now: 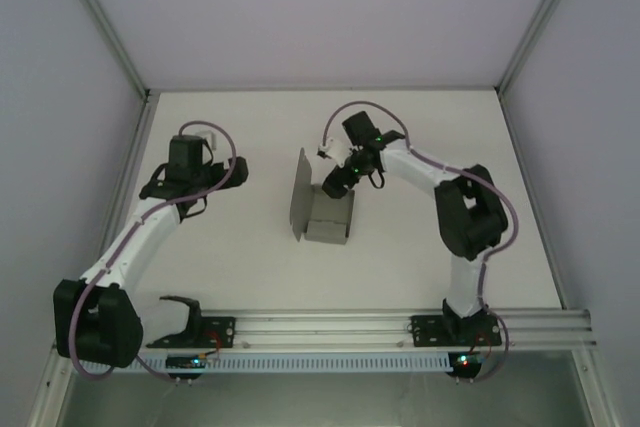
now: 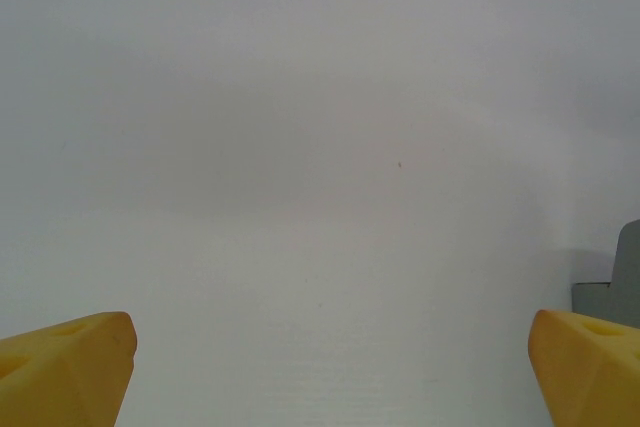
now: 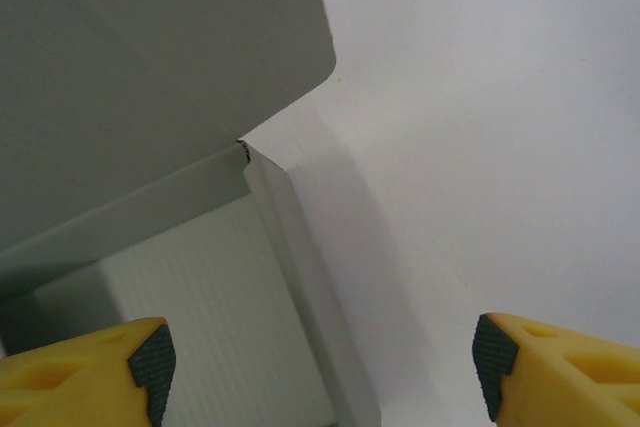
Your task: Assemble paper box
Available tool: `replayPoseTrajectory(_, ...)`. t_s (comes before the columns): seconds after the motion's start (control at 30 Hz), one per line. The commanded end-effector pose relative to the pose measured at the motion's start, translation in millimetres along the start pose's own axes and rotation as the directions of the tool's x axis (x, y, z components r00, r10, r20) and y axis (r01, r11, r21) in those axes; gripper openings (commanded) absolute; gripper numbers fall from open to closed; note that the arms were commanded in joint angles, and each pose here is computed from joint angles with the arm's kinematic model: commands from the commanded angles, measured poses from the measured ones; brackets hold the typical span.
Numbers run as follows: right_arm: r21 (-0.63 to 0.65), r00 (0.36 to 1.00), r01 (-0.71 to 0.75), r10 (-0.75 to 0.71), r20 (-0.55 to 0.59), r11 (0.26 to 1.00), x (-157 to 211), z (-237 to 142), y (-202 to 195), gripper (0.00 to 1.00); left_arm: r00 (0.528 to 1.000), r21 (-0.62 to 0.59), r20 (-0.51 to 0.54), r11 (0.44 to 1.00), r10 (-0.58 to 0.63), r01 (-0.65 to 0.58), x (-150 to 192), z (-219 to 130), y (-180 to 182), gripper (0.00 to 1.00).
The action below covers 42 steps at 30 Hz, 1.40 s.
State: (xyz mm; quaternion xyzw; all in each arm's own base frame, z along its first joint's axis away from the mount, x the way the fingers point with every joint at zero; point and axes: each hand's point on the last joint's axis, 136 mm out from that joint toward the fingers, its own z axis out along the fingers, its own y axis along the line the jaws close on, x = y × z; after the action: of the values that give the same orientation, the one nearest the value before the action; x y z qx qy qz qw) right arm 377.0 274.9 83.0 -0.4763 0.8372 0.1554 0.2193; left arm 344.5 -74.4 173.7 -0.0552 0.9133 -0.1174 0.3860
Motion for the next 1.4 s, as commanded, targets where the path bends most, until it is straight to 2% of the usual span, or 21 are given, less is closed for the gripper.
replayPoseTrajectory(0.0, -0.02, 0.995, 0.047, -0.048, -0.083, 0.999, 10, 5, 2, 0.77, 0.998, 0.038, 0.033, 0.998, -0.052, 0.051, -8, -6, -7, 0.99)
replayPoseTrajectory(0.23, -0.005, 0.989, 0.065, -0.066, -0.135, 0.998, 12, 31, -6, 0.62, 0.999, 0.023, -0.014, 0.998, -0.051, 0.051, 1, 4, -3, 0.99)
replayPoseTrajectory(0.3, 0.005, 0.986, 0.055, -0.054, -0.159, 0.998, 14, 38, -9, 0.53, 0.998, 0.016, -0.022, 0.999, -0.05, 0.051, 3, 6, -1, 0.99)
replayPoseTrajectory(0.43, 0.053, 0.99, -0.023, 0.03, -0.139, 0.998, 11, 38, -17, 0.19, 0.998, 0.018, -0.013, 0.998, -0.055, 0.055, 0, 3, -2, 1.0)
replayPoseTrajectory(0.5, 0.113, 0.993, -0.065, 0.076, -0.089, 0.991, 7, 31, -24, 0.13, 0.998, 0.023, 0.001, 0.998, -0.06, 0.06, -4, 1, -3, 1.0)
replayPoseTrajectory(0.57, 0.249, 0.987, -0.147, 0.16, -0.031, 0.957, 6, 17, -41, 0.05, 0.997, 0.025, 0.018, 0.997, -0.071, 0.07, -10, 0, -5, 1.0)
replayPoseTrajectory(0.6, 0.342, 0.974, -0.214, 0.226, 0.005, 0.915, 8, 6, -52, 0.03, 0.996, 0.021, 0.025, 0.997, -0.081, 0.08, -13, -1, -4, 1.0)
replayPoseTrajectory(0.63, 0.465, 0.942, -0.322, 0.33, 0.068, 0.825, 15, -11, -69, 0.01, 0.996, 0.019, 0.029, 0.996, -0.087, 0.086, -15, -1, -4, 1.0)
replayPoseTrajectory(0.67, 0.556, 0.891, -0.431, 0.431, 0.139, 0.711, 26, -27, -79, 0.0, 0.995, 0.015, 0.03, 0.995, -0.097, 0.096, -16, 0, -4, 1.0)
replayPoseTrajectory(0.7, 0.611, 0.811, -0.546, 0.544, 0.214, 0.574, 45, -41, -82, 0.0, 0.994, 0.016, 0.03, 0.995, -0.104, 0.103, -17, 2, -4, 0.99)
replayPoseTrajectory(0.77, 0.613, 0.654, -0.698, 0.676, 0.338, 0.368, 76, -56, -73, 0.0, 0.994, 0.053, 0.023, 0.993, -0.11, 0.109, -18, 6, -11, 1.0)
replayPoseTrajectory(0.83, 0.584, 0.567, -0.769, 0.7, 0.434, 0.26, 96, -58, -58, 0.0, 0.993, 0.098, -0.001, 0.988, -0.117, 0.117, -16, 12, -20, 1.0)
replayPoseTrajectory(0.93, 0.581, 0.48, -0.806, 0.703, 0.525, 0.115, 118, -67, -42, 0.0, 0.994, 0.22, -0.053, 0.97, -0.096, 0.105, -10, 21, -43, 1.0)
replayPoseTrajectory(1.0, 0.586, 0.484, -0.806, 0.671, 0.562, 0.09, 118, -73, -42, 0.0, 0.994, 0.325, -0.097, 0.942, -0.047, 0.076, 0, 27, -68, 1.0)
replayPoseTrajectory(1.07, 0.582, 0.494, -0.808, 0.646, 0.582, 0.094, 113, -77, -43, 0.0, 0.99, 0.425, -0.141, 0.903, 0.002, 0.059, 13, 35, -96, 0.95)
replayPoseTrajectory(1.27, 0.543, 0.498, -0.827, 0.636, 0.589, 0.144, 109, -62, -40, 0.0, 0.95, 0.676, -0.306, 0.718, 0.069, 0.166, 48, 67, -167, 0.65)
replayPoseTrajectory(1.37, 0.509, 0.492, -0.842, 0.642, 0.588, 0.179, 108, -55, -37, 0.0, 0.929, 0.747, -0.353, 0.63, 0.107, 0.211, 56, 77, -198, 0.58)
